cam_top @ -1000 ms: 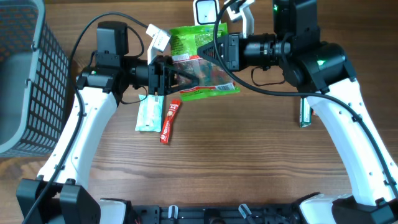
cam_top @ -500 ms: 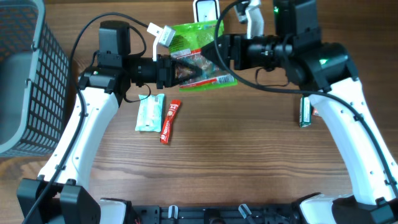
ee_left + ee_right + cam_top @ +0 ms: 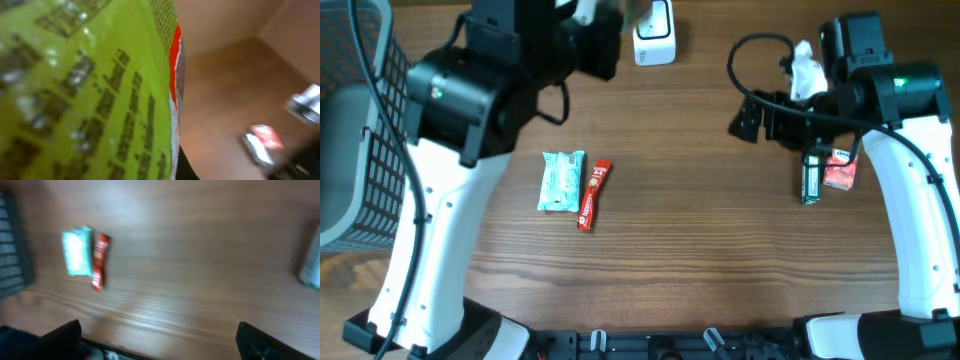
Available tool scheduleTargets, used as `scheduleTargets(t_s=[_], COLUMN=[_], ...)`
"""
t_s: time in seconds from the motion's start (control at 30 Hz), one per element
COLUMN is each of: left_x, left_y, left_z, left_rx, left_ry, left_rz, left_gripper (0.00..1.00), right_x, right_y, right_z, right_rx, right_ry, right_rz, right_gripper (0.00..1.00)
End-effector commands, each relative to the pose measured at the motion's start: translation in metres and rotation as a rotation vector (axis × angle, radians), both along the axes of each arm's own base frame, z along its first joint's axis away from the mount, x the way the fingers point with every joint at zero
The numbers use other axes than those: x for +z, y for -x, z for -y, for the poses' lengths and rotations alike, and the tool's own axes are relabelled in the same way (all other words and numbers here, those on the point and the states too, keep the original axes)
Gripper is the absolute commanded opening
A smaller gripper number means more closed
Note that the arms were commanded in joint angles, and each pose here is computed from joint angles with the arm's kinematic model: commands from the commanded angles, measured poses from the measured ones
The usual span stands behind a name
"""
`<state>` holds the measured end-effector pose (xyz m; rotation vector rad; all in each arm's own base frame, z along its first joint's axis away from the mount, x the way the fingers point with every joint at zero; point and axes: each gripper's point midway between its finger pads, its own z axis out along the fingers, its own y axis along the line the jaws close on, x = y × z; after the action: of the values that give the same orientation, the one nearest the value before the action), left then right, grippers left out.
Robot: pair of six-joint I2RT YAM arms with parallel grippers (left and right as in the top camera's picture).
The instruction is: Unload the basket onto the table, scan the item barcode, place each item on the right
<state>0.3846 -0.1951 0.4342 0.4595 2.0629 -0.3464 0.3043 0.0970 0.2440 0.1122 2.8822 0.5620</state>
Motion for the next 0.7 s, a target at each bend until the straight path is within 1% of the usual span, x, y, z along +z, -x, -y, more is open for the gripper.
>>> scheduleTargets(t_s=[0.0,0.1,0.17,0.2,0.23,0.3,0.37,0.53,0.67], left_x=[-0.011,-0.031,-0.042,-0.046,-0.052,-0.059,-0.075,-0.138,-0.180], left_y=[-0.043,-0.074,-0.094,-0.105,-0.118,-0.135,-0.158,-0.221,-0.253], left_z=[-0.004,0.009,0.015,0.018,0.024,0.031,0.038,0.032,0.031], left_rx=[0.077,0.083,0.094,0.100,0.107,0.115,0.127,0.179,0.138], left_ry=[-0.306,-0.336,-0.330,-0.324,-0.312,-0.297,-0.289,-0.285,-0.239], left_rz=[0.150,0.162,0.171,0.182,0.200,0.225,0.240,0.247,0.248], left_gripper=[0.04,0.04,0.04,0.04,0.04,0.04,0.04,0.04,0.04], right_x=[-0.023,-0.044,-0.055,-0.061,-0.065,-0.067,-0.062,-0.041,-0.030], right_y=[0.018,0.029,0.029,0.023,0.016,0.000,-0.023,-0.074,-0.093], right_z=[0.031,0.036,0.036,0.034,0.033,0.031,0.028,0.021,0.019], right_rx=[-0.051,-0.045,-0.044,-0.050,-0.053,-0.058,-0.066,-0.086,-0.094], right_ry=[0.184,0.212,0.214,0.206,0.198,0.189,0.174,0.136,0.120], right_rz=[-0.106,-0.170,-0.181,-0.168,-0.140,-0.080,0.015,0.240,0.330], right_gripper=[1.00,1.00,1.00,1.00,1.00,1.00,1.00,1.00,1.00])
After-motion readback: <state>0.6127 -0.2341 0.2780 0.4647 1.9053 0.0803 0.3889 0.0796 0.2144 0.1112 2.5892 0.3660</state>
